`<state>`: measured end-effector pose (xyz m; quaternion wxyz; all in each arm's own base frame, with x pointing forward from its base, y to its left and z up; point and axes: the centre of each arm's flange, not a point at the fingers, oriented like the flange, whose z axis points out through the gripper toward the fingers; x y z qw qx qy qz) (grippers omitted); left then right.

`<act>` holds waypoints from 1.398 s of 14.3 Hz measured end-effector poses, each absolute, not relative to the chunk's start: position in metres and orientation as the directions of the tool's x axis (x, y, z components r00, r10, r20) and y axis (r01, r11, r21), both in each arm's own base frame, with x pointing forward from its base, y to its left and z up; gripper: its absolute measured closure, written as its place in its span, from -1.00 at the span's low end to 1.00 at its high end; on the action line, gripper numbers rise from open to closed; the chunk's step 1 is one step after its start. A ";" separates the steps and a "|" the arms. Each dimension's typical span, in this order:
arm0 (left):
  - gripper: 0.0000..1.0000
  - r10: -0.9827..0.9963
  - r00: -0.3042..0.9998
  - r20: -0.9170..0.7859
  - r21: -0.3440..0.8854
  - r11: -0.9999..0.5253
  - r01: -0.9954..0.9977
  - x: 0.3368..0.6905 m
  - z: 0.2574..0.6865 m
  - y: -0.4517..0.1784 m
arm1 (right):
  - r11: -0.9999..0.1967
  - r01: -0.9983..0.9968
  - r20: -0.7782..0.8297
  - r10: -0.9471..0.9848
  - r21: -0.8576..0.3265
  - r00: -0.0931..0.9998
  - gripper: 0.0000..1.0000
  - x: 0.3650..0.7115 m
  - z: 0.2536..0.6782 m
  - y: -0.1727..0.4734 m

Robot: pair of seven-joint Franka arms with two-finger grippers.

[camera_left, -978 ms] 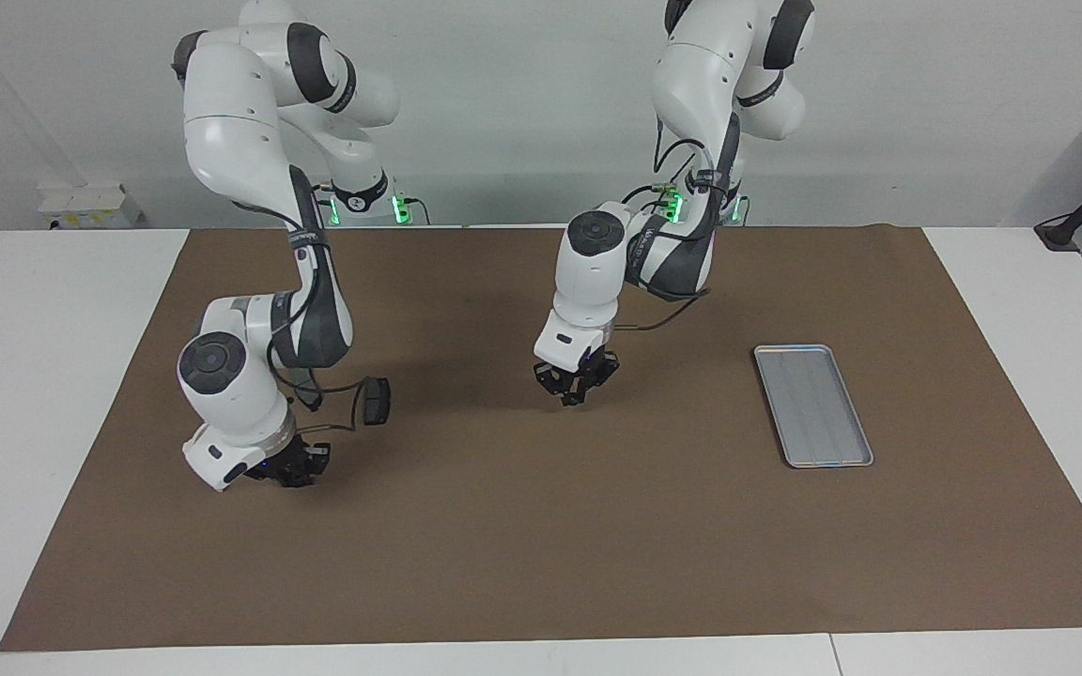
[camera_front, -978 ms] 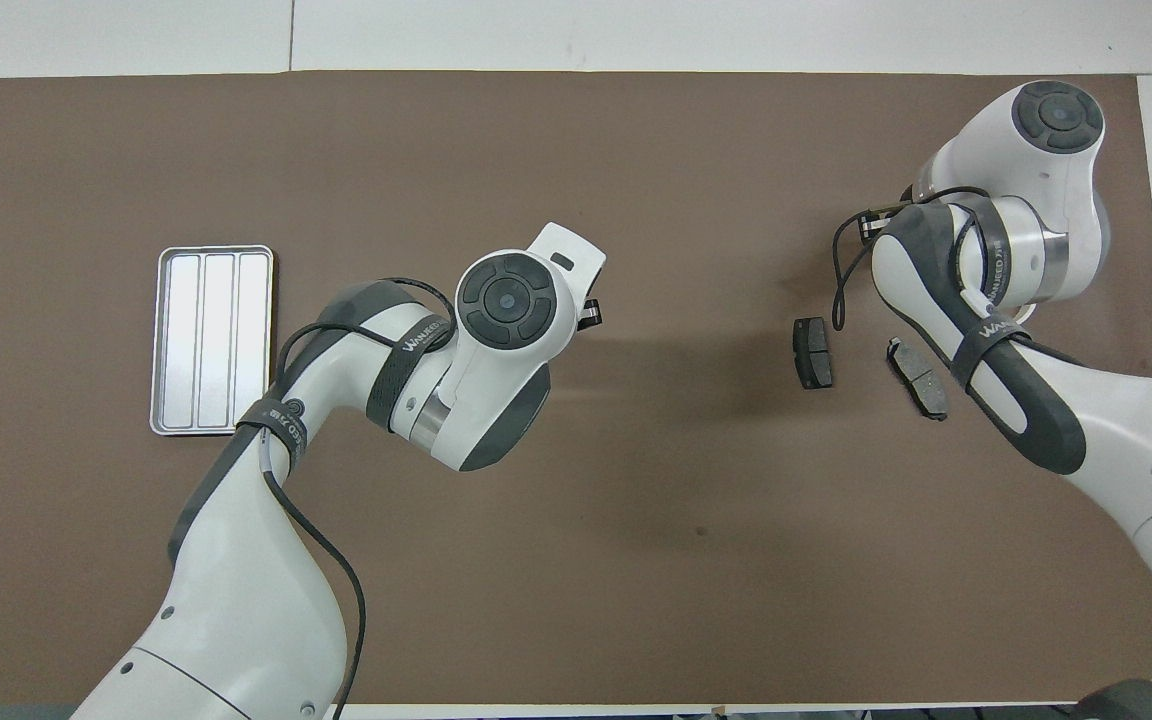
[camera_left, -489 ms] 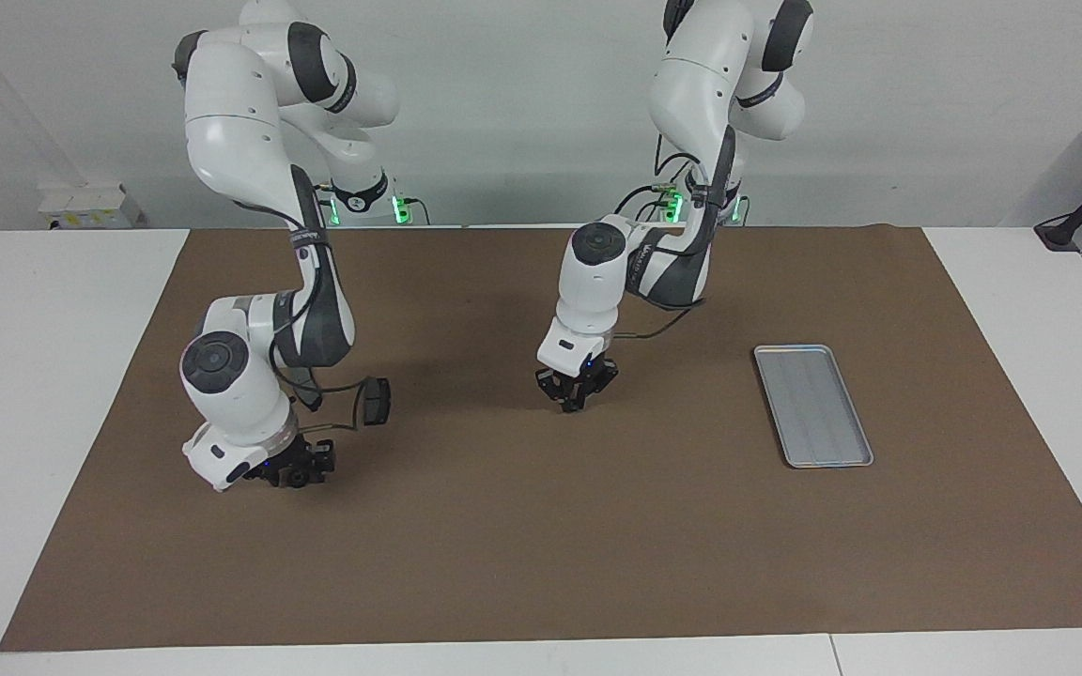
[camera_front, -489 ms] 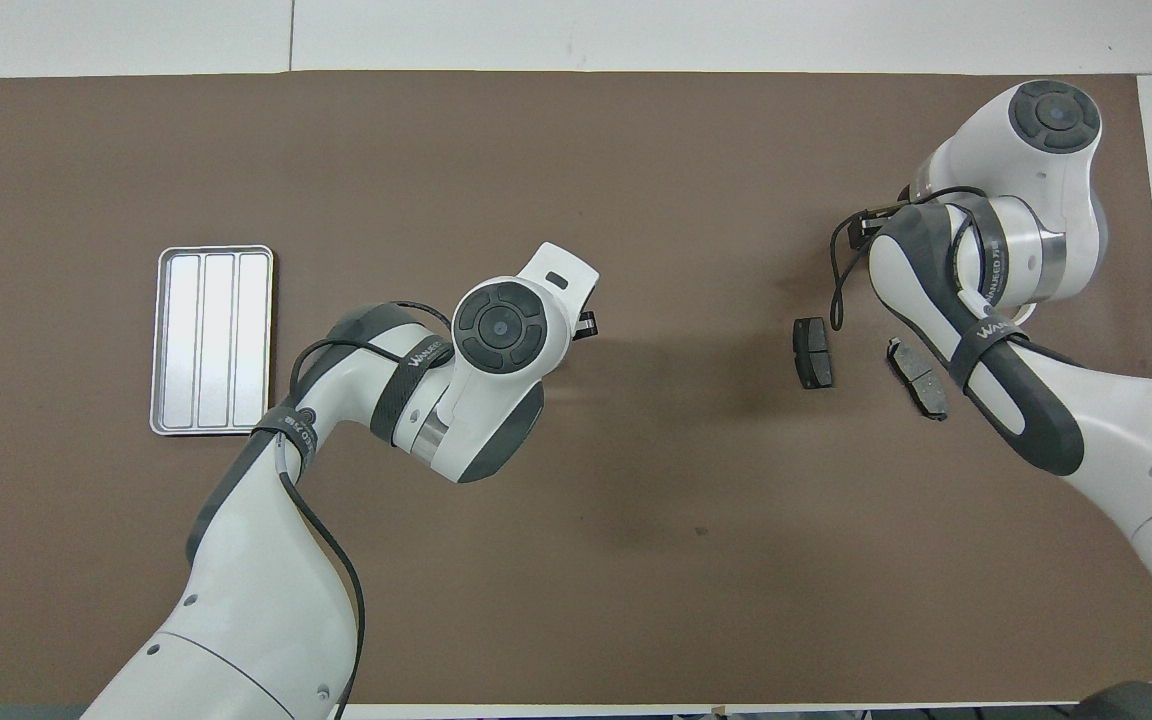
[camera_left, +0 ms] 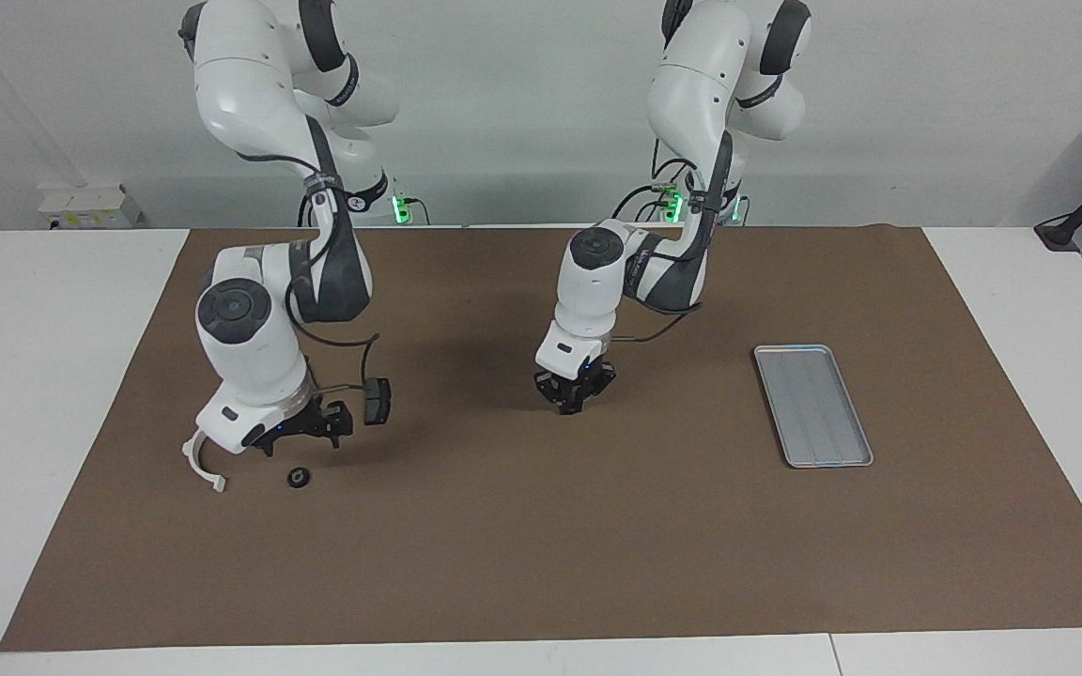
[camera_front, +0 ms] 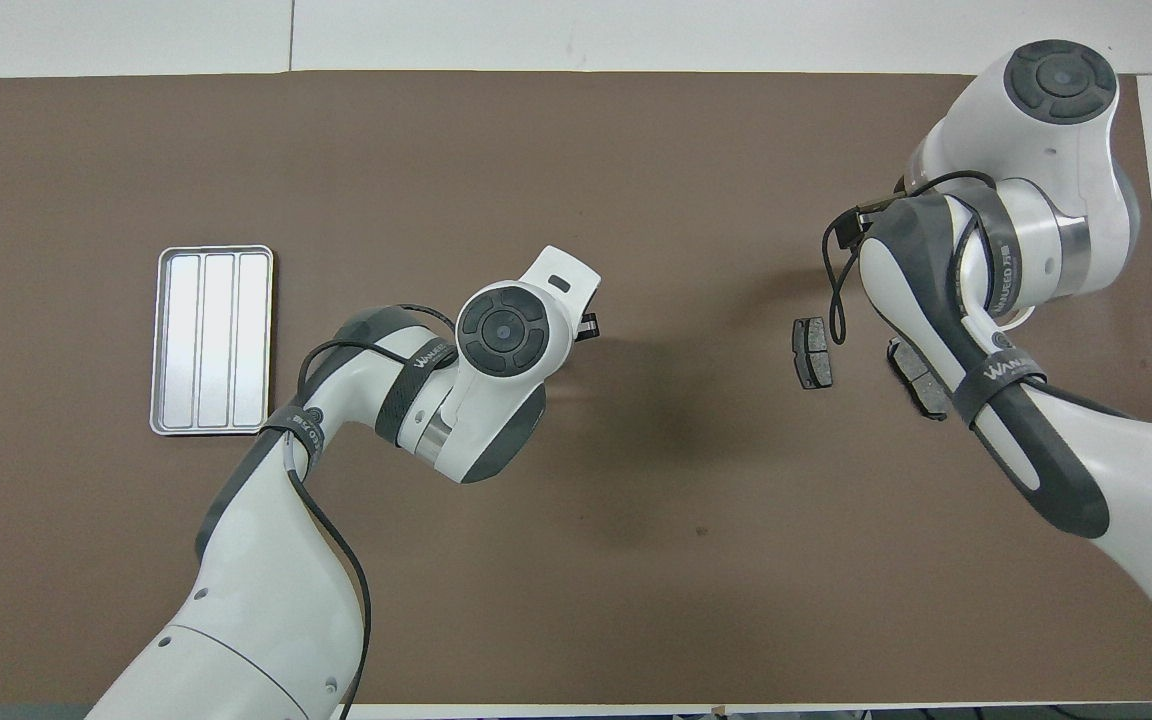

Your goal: Place bearing gear from tray to pile

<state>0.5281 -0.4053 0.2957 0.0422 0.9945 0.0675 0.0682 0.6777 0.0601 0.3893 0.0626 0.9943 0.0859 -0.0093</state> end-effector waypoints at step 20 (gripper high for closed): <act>-0.81 -0.127 0.992 0.004 -0.003 -0.992 -0.127 0.566 0.560 -0.126 | -0.971 -0.234 0.023 -0.236 -0.055 0.972 -1.00 0.606 0.397 0.322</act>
